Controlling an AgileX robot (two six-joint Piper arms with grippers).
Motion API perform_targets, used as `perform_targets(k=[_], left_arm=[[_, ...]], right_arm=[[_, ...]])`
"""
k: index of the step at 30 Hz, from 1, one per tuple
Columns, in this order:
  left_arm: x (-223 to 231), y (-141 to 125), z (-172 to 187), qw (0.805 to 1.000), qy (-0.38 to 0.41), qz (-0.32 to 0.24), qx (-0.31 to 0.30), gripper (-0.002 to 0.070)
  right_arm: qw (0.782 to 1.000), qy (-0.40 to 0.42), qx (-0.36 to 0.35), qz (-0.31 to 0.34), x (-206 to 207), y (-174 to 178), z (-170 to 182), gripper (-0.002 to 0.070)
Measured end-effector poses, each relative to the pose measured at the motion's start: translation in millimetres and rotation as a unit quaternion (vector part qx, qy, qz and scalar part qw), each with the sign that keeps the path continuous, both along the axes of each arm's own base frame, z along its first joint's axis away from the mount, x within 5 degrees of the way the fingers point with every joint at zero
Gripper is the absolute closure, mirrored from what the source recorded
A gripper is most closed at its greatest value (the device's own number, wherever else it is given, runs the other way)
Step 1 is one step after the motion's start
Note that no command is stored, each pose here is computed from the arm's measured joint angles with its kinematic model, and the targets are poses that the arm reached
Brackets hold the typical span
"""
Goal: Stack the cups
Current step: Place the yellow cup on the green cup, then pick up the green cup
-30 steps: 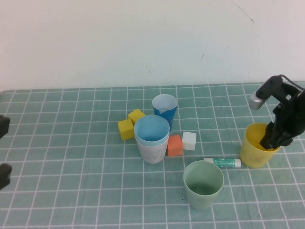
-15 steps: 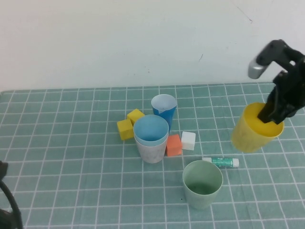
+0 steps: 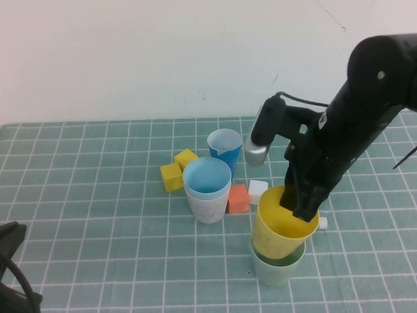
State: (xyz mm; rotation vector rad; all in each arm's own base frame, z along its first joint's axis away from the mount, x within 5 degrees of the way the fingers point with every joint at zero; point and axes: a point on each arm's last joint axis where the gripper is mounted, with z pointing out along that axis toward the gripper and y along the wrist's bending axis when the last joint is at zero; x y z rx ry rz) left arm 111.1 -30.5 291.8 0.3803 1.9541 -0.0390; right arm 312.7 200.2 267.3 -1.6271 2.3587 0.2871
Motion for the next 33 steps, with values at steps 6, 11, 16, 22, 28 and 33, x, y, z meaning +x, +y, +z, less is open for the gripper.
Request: perform_targets(k=[6, 11, 16, 22, 28, 33], left_arm=[[0.1, 0.2, 0.1, 1.0, -0.001, 0.0, 0.002, 0.0675], [0.1, 0.2, 0.1, 1.0, -0.001, 0.001, 0.001, 0.0675], [0.3, -0.1, -1.7, 1.0, -0.002, -0.001, 0.001, 0.0675], [0.5, -0.4, -1.5, 1.0, -0.005, -0.001, -0.002, 0.0675], [0.5, -0.4, -1.5, 1.0, -0.004, 0.0, -0.004, 0.0675], [0.5, -0.5, -1.4, 1.0, -0.005, -0.001, -0.004, 0.0675]], right_arm=[[1.0, 0.011, -0.025, -0.004, 6.7, 1.1, -17.6, 0.066], [0.999, 0.028, -0.036, -0.005, 11.5, 3.6, -33.9, 0.0636], [0.998, 0.038, -0.041, -0.007, 14.3, 5.2, -43.8, 0.0491], [0.998, 0.047, -0.047, -0.008, 17.8, 7.0, -56.1, 0.0367], [0.997, 0.061, -0.055, -0.009, 22.6, 9.6, -74.7, 0.0431], [0.996, 0.063, -0.054, -0.011, 23.7, 10.6, -78.7, 0.0627]])
